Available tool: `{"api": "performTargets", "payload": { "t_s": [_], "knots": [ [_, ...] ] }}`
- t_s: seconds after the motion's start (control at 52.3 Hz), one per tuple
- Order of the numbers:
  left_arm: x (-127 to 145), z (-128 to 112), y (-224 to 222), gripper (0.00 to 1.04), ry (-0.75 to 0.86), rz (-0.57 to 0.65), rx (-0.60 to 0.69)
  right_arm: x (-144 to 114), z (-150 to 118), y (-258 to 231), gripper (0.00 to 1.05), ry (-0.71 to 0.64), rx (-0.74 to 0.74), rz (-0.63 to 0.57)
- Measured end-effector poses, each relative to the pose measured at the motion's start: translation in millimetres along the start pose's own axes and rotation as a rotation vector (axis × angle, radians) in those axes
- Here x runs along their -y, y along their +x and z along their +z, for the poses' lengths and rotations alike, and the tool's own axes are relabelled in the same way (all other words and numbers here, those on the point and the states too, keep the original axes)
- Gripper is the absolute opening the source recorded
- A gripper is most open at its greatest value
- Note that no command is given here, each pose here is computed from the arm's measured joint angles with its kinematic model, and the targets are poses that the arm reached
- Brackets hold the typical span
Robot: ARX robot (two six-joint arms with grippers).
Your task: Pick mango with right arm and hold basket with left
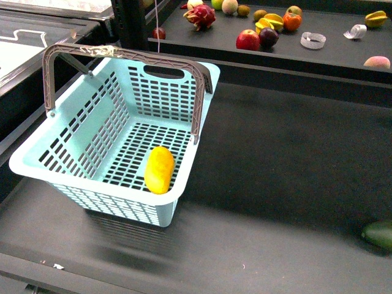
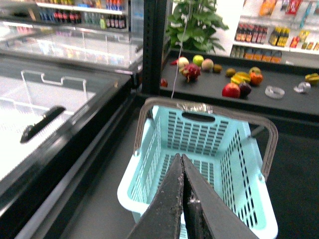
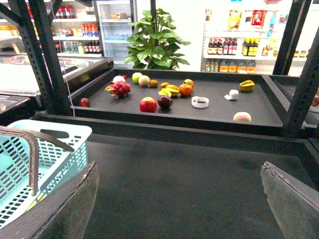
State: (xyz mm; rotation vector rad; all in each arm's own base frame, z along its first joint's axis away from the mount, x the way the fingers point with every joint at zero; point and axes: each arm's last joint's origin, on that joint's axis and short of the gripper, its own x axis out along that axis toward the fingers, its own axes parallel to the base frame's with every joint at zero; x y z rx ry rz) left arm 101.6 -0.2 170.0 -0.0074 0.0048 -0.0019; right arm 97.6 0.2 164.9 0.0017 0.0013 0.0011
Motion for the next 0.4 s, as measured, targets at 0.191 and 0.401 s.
{"api": "performTargets", "payload": {
  "t_s": [0.191, 0.401],
  "knots": [
    [0.0, 1.1, -4.9, 0.02, 0.000, -0.001, 0.025, 0.0, 0.0, 0.0, 0.96, 0.000, 0.000, 0.000],
    [0.0, 1.1, -5.0, 0.02, 0.000, 0.000, 0.025, 0.0, 0.0, 0.0, 0.96, 0.000, 0.000, 0.000]
  ]
}}
